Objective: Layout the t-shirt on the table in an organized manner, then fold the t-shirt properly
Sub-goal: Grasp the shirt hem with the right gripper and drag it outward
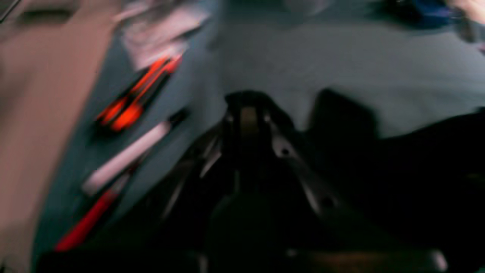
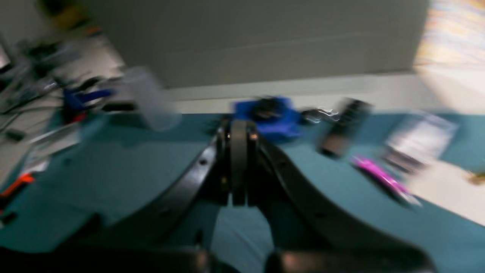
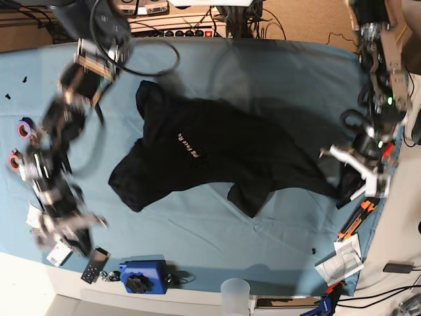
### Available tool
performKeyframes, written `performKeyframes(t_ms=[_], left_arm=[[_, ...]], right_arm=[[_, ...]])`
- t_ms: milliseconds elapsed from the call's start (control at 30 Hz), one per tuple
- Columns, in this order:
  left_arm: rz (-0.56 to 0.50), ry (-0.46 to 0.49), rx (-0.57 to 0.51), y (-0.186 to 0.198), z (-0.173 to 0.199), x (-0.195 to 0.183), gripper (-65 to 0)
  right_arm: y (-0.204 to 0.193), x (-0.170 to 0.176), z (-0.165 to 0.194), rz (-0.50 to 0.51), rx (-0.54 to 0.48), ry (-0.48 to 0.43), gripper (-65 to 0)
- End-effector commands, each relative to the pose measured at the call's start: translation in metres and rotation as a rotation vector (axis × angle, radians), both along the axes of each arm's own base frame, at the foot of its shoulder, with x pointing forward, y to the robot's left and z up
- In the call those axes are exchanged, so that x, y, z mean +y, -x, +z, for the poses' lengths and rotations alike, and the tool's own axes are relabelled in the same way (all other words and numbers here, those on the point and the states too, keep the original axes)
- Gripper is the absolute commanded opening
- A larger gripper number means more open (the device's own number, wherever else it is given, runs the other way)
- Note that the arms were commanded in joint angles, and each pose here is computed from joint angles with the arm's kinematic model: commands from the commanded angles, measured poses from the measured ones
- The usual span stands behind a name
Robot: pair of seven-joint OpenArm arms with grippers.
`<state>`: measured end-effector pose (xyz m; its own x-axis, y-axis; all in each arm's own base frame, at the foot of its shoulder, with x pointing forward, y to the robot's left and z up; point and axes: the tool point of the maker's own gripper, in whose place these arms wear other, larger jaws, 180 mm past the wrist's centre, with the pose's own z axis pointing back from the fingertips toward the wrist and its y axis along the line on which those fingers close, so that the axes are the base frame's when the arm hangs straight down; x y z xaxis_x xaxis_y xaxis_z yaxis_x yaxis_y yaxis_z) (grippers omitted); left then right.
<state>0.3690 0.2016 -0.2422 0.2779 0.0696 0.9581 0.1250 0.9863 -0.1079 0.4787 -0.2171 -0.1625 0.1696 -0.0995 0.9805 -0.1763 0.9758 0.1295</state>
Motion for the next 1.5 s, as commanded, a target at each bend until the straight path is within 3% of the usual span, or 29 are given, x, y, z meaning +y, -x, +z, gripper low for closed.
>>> performKeyframes(t_ms=[0,233,433,600,667,733,900,967,1100,1233,1467], left_arm=[[0.022,-0.028,-0.075,-0.010,0.025,0.012,-65.0],[0.021,-0.066,-0.079,-0.019,0.039,0.020,-65.0],[0.019,-0.057,-0.045,-0.012,0.025,0.018,-65.0],[0.014,-0.030,-0.019,-0.006,0.015,0.015,-65.0],[0.011,-0.030,-0.016,-0.005,0.013,0.014,-65.0],[0.011,-0.028,-0.016,-0.005,0.013,0.014,-65.0],[0.011,-0.028,-0.017,-0.005,0.013,0.014,-65.0],[0.011,-0.028,-0.017,-0.005,0.013,0.014,-65.0],[0.011,-0.026,-0.017,-0.005,0.013,0.014,-65.0],[0.011,-0.019,-0.015,-0.005,0.012,0.012,-65.0],[0.011,-0.019,-0.016,-0.005,0.013,0.012,-65.0]], right_arm=[[-0.013,-0.002,0.043,0.006,-0.094,0.005,-65.0],[-0.035,0.021,0.058,0.078,-0.015,0.046,-65.0],[-0.022,0.025,0.011,0.112,0.127,0.029,-65.0],[0.006,0.049,-0.033,0.274,0.305,0.043,-65.0],[0.018,0.056,-0.047,0.335,0.395,0.060,-53.1],[0.020,0.060,-0.048,0.351,0.395,0.043,-43.3],[0.035,0.077,-0.068,0.417,0.423,-0.013,-41.7],[0.045,0.086,-0.091,0.438,0.488,0.034,-41.7],[0.071,0.102,-0.147,0.468,0.663,0.228,-41.7],[0.081,0.100,-0.181,0.393,0.740,0.372,-41.7],[0.096,0.108,-0.205,0.383,0.787,0.418,-41.9]])
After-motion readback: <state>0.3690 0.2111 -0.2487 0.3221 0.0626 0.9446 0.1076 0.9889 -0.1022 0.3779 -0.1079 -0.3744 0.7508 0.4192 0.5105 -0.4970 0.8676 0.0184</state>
